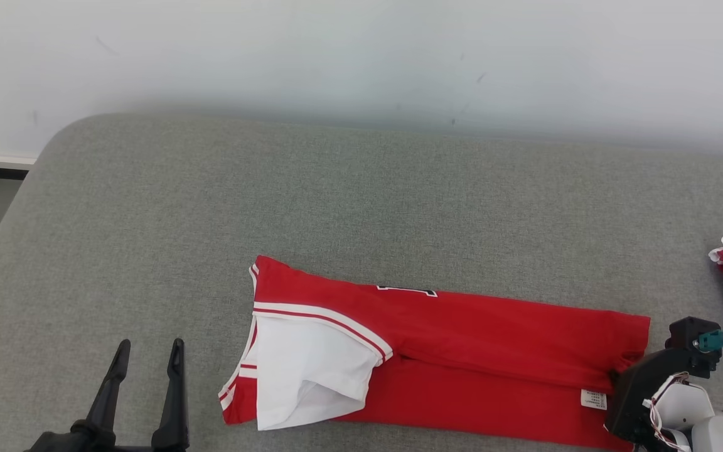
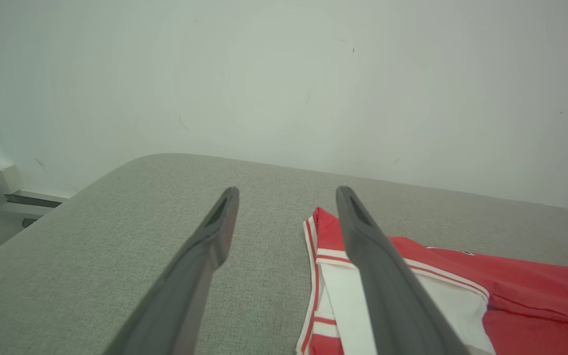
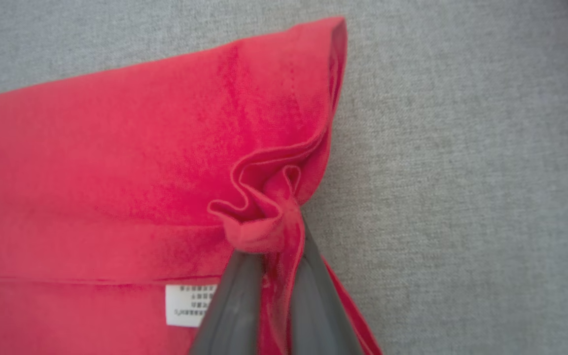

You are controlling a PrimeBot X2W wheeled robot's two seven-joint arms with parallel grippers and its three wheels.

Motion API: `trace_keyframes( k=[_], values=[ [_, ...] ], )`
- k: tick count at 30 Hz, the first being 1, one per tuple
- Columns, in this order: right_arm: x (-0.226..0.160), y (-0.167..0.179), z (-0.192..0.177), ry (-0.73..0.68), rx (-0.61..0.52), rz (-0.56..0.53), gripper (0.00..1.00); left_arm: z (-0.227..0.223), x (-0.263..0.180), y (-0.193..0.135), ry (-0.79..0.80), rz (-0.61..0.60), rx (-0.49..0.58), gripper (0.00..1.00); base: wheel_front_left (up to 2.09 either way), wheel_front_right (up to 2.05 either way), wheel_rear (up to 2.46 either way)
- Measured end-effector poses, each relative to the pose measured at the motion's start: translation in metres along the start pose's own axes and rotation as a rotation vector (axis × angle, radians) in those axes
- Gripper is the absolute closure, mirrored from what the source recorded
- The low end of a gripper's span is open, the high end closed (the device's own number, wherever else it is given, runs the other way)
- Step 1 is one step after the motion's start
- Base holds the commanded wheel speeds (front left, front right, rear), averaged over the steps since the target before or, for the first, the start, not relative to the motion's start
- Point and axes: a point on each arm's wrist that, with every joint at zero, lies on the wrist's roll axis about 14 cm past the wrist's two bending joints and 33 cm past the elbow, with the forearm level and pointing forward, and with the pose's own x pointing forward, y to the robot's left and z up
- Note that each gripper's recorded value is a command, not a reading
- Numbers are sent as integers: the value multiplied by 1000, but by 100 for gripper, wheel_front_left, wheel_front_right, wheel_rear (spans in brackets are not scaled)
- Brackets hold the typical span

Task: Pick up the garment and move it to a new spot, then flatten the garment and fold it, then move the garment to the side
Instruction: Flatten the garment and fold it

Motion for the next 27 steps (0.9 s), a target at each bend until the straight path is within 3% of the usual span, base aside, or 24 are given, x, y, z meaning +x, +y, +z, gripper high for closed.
trace_keyframes(
  k=[6,18,21,27],
  values=[
    [-6,-10,11,-66,44,-21,100,2,-2,-1,-6,-2,-1,0,0,0,0],
    [-71,-90,54,-293,86,-252,100,3,-5,-5,-5,-8,-2,0,0,0,0],
    [-83,-91,66,-329,75,-262,100,2,-3,-8,-5,-19,-4,0,0,0,0],
    [-81,-59,69,-324,56,-149,100,0,0,-12,1,-30,-8,0,0,0,0]
  ],
)
